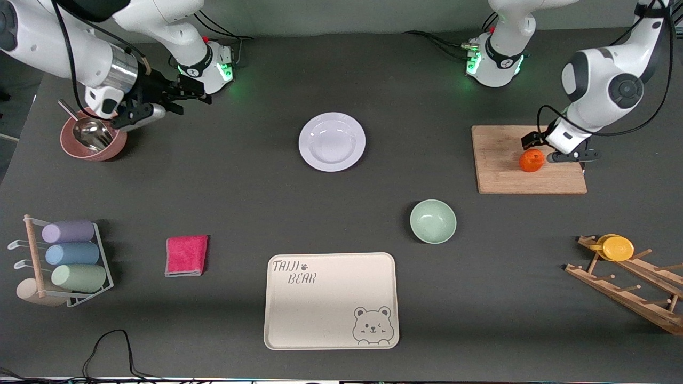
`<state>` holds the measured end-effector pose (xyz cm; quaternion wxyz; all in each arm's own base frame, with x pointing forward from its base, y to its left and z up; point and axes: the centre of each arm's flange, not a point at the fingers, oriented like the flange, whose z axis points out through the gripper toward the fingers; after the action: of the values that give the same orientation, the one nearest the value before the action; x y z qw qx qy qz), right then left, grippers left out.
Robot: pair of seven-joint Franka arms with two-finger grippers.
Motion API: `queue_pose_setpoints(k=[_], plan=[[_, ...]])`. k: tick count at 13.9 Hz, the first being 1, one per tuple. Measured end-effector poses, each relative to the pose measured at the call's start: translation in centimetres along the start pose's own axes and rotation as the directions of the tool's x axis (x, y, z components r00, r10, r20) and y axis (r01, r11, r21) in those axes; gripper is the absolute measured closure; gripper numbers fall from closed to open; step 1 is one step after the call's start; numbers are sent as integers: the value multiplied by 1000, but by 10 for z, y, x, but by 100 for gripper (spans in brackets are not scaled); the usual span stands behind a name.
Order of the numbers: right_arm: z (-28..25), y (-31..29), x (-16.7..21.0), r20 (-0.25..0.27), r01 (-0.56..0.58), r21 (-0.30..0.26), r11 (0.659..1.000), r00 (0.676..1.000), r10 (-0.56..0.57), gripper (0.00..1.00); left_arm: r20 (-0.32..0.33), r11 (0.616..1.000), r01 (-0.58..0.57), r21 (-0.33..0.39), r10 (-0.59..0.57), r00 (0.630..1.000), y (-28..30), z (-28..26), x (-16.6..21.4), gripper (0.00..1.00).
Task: Place orange and plate with both arms
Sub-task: 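Lower the left gripper onto the orange while the right gripper reaches the plate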
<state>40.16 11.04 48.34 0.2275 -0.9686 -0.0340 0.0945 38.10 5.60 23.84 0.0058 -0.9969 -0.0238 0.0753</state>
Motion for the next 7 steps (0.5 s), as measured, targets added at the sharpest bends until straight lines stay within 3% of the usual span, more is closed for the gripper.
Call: queue_pose_setpoints(k=[4,7], plan=[[73,37,-7,-28,16,200,980,1000,-11,0,27,1000,-3,-1,3,1000,1,30,3,0],[126,61,-18,-54,53,347,936,998,-37,0,23,1000,-4,-1,4,1000,1,29,4,4]])
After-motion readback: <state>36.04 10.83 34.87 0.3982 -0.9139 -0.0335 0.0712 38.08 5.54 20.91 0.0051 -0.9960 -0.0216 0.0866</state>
